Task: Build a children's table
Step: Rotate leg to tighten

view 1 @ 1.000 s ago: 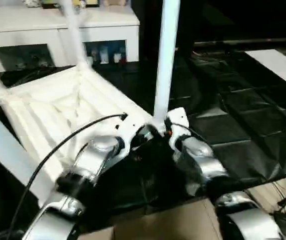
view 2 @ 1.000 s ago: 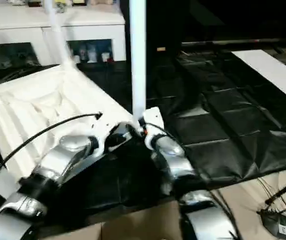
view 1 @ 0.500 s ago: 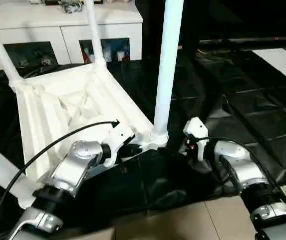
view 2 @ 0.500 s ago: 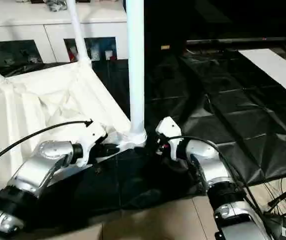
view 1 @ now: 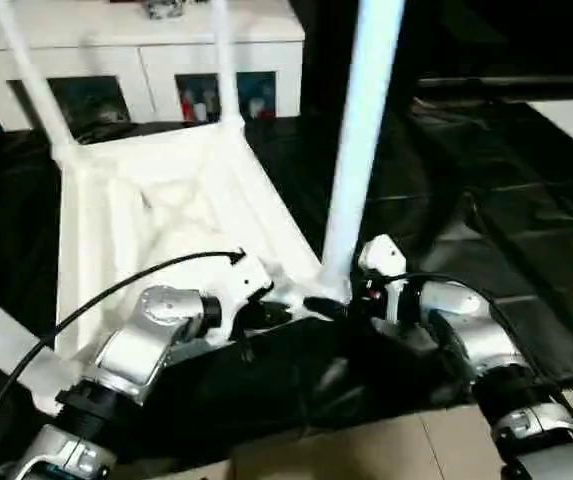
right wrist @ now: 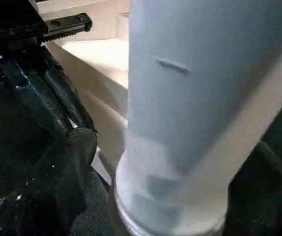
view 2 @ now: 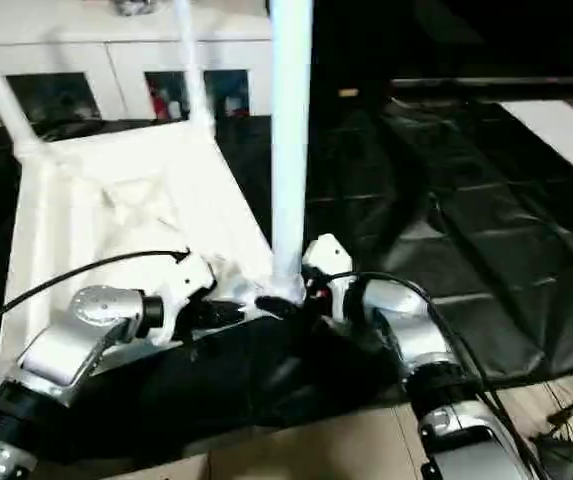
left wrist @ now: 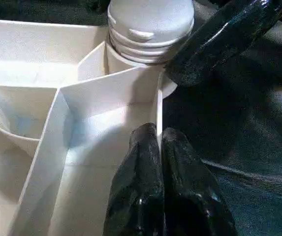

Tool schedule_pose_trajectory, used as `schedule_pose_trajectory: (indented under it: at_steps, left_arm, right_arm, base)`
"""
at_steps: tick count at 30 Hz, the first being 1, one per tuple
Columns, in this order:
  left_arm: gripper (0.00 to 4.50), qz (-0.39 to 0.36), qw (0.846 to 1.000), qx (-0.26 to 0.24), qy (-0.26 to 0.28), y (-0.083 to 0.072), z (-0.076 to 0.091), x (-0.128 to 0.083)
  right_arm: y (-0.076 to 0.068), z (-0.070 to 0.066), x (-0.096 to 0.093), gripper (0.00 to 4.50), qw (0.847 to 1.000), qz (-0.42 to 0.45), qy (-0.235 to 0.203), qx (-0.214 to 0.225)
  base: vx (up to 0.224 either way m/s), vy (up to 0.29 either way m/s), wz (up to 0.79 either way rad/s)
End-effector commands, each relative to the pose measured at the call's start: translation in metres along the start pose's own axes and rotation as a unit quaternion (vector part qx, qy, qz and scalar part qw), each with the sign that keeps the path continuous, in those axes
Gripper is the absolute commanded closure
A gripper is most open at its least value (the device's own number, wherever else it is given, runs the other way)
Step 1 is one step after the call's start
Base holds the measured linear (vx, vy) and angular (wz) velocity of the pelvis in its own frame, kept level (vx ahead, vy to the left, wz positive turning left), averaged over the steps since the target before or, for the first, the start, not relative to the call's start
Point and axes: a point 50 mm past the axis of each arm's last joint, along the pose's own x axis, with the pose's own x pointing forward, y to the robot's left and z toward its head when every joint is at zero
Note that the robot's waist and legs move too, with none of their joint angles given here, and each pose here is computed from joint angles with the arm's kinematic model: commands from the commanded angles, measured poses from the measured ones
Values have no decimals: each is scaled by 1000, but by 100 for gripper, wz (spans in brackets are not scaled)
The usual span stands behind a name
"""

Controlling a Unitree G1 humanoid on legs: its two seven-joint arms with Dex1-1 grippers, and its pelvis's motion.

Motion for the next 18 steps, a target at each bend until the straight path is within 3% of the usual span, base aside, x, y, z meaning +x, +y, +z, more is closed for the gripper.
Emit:
schedule_pose_trajectory:
  at_steps: [1,9,18]
  left_arm:
    - [450,-32,999,2,-21,-8,6,5]
    - [450,-32,999,0,-16,-8,5,4]
    - [450,-34,999,-2,-9,-7,3,3]
  right_arm:
    - [-2,2,0,60,1000,6,9,-7]
    - [-4,3,0,130,1000,4,9,-4]
    - [-6,2,-3,174,1000,4,10,-6]
  base:
    - [0,0,0]
    - [0,0,0]
    - [0,0,0]
